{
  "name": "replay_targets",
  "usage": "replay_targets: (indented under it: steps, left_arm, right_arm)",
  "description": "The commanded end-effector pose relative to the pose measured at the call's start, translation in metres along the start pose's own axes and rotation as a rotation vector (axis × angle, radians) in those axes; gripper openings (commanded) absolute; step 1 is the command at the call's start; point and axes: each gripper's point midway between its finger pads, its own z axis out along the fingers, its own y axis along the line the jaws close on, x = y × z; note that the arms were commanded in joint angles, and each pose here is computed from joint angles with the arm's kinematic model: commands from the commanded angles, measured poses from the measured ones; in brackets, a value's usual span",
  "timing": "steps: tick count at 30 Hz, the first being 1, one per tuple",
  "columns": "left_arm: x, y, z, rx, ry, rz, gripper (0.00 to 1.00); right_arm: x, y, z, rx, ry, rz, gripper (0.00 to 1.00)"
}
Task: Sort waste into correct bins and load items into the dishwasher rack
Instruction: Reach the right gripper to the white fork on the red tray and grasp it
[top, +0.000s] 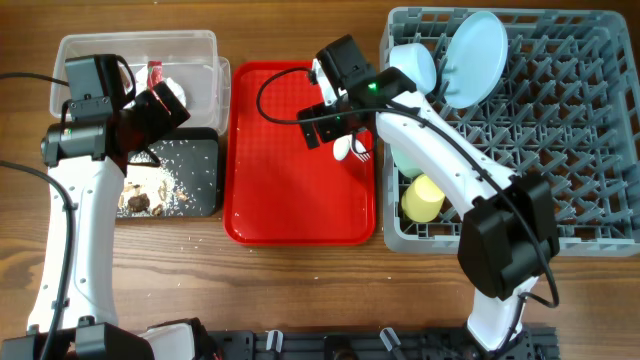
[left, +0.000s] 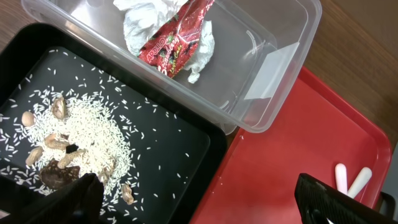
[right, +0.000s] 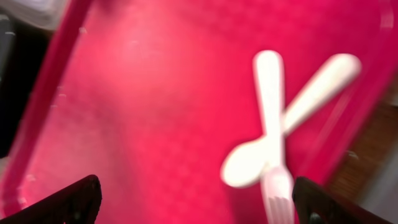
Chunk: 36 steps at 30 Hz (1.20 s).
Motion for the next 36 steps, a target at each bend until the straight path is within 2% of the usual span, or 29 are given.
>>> replay_targets:
  steps: [1,3,4,5,6,10,21,31,33,36]
  left_arm:
    - [-0.002,0.003,0.002,-0.012,-0.004,0.002,1.0]
    - [-0.002,0.003,0.002,-0.012,-0.004,0.002,1.0]
    - [-0.002,0.003,0.002,-0.012,-0.004,0.002,1.0]
    - [-0.002,0.003,0.002,-0.012,-0.004,0.002,1.0]
    - [-0.002,0.003,0.002,-0.012,-0.004,0.002,1.0]
    - [-0.002,0.003,0.002,-0.012,-0.004,0.002,1.0]
    - [-0.002,0.003,0.002,-0.012,-0.004,0.002,1.0]
    - [-0.002,0.003,0.002,-0.012,-0.004,0.002,1.0]
    - [-0.002,0.003,0.002,-0.012,-0.004,0.002,1.0]
    - [-0.002,0.003,0.002,-0.012,-0.004,0.002,1.0]
  right_arm:
    - [-0.015,0.023,0.001,-0.127,-0.039,0.01,1.0]
    - [-0.029,0.022,0.003,-0.12,-0.101,0.006,0.99]
    - [-0.032,0.017,0.004,-0.096,-0.116,0.029,0.94]
    - [-0.034,0.007,0.006,-0.044,-0.129,0.091,0.91]
    - [-0.032,-0.02,0.007,0.084,-0.147,0.249,0.86]
    - [-0.018,-0.047,0.015,0.209,-0.155,0.401,0.84]
    - [0.015,-0.064,0.076,0.263,-0.063,0.452,0.73]
    - [0.034,-0.073,0.101,0.305,-0.014,0.527,0.71]
    - [0.039,-0.065,0.106,0.261,0.015,0.53,0.66]
    - [0.044,-0.055,0.111,0.206,0.053,0.536,0.47]
